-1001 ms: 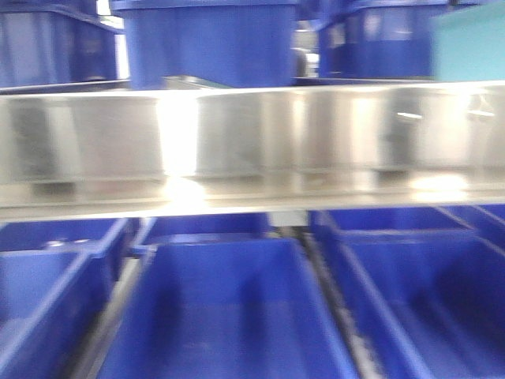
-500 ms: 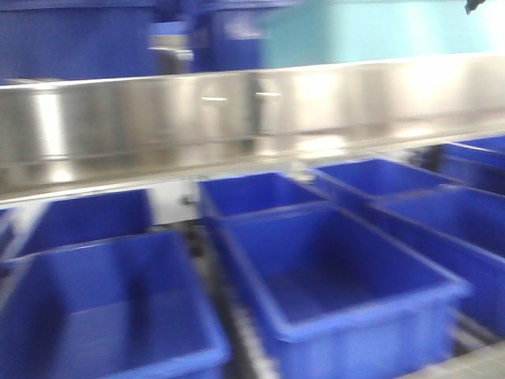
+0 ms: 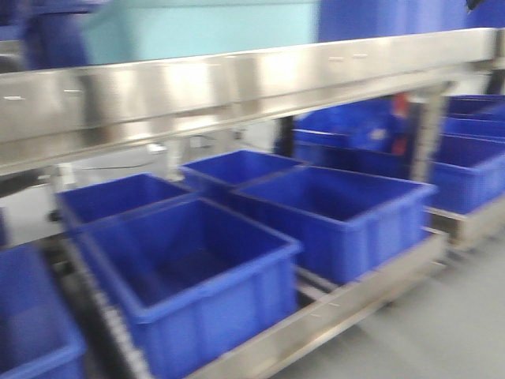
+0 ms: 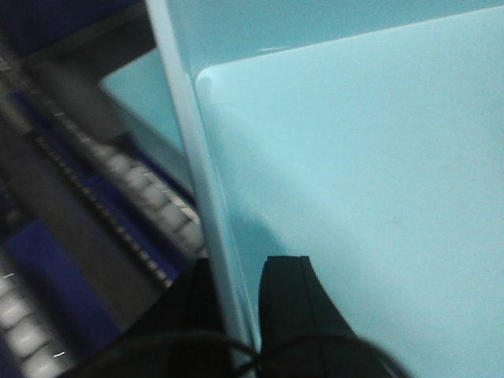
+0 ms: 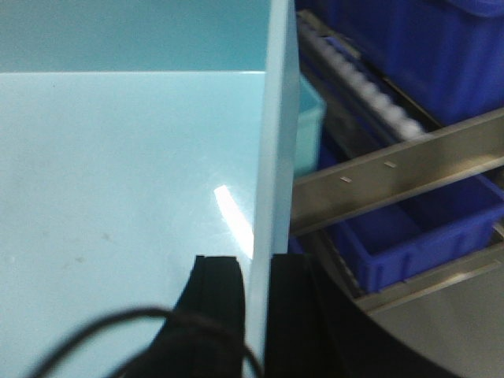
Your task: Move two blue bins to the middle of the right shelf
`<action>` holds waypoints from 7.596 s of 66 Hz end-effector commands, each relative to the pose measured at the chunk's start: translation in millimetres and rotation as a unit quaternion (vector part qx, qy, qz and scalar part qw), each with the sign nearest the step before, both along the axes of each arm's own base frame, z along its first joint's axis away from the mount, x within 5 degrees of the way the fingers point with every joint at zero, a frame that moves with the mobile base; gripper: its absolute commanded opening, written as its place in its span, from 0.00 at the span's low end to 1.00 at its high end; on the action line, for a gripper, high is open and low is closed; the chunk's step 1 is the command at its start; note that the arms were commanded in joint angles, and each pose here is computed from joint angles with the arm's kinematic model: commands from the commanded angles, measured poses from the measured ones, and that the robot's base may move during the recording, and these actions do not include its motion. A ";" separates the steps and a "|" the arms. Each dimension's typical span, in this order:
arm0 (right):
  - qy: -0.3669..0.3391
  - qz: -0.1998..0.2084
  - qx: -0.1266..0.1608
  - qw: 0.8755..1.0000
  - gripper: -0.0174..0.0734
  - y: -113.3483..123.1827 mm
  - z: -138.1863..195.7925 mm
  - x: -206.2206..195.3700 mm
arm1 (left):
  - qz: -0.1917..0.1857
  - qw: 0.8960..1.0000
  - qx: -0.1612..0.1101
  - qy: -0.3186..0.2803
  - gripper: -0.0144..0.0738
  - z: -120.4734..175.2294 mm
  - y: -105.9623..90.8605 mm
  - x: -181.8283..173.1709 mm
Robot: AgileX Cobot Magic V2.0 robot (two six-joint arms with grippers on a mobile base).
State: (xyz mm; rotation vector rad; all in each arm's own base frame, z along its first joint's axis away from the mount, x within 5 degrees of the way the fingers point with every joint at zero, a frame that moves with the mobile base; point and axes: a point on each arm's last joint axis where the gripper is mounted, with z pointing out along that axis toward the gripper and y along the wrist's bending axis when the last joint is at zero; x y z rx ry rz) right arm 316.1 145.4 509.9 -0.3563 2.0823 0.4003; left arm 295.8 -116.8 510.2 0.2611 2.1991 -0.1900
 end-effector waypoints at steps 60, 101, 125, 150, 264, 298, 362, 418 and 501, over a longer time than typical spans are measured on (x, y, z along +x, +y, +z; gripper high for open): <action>-0.033 0.020 0.044 0.998 0.02 4.2 16.1 -9.0 | -0.033 0.999 -0.028 -0.020 0.04 7.6 -9.5 -5.4; -0.033 0.020 0.044 0.998 0.02 4.2 16.1 -9.0 | -0.033 0.999 -0.028 -0.020 0.04 7.6 -9.5 -5.4; -0.033 0.020 0.044 0.998 0.02 4.2 16.1 -9.0 | -0.033 0.999 -0.028 -0.020 0.04 7.6 -9.5 -5.4; -0.033 0.020 0.044 0.998 0.02 4.2 16.1 -9.0 | -0.033 0.999 -0.028 -0.020 0.04 7.6 -9.5 -5.4; -0.033 0.020 0.044 0.998 0.02 4.5 15.5 -8.3 | -0.032 0.999 -0.028 -0.020 0.04 6.6 -10.0 -3.7; -0.032 0.020 0.043 0.998 0.02 4.8 14.9 -7.7 | -0.032 0.999 -0.030 -0.026 0.04 7.0 -10.2 -2.1; -0.032 0.020 0.043 0.998 0.02 4.8 14.9 -7.7 | -0.041 0.963 -0.112 -0.241 0.04 43.3 -19.1 15.9; -0.032 0.020 0.043 0.998 0.02 4.8 14.9 -7.7 | -0.042 0.960 -0.116 -0.251 0.04 45.5 -19.2 16.1; -0.032 0.020 0.043 0.998 0.02 4.8 14.9 -7.7 | -0.040 0.960 -0.115 -0.251 0.04 45.4 -18.1 16.6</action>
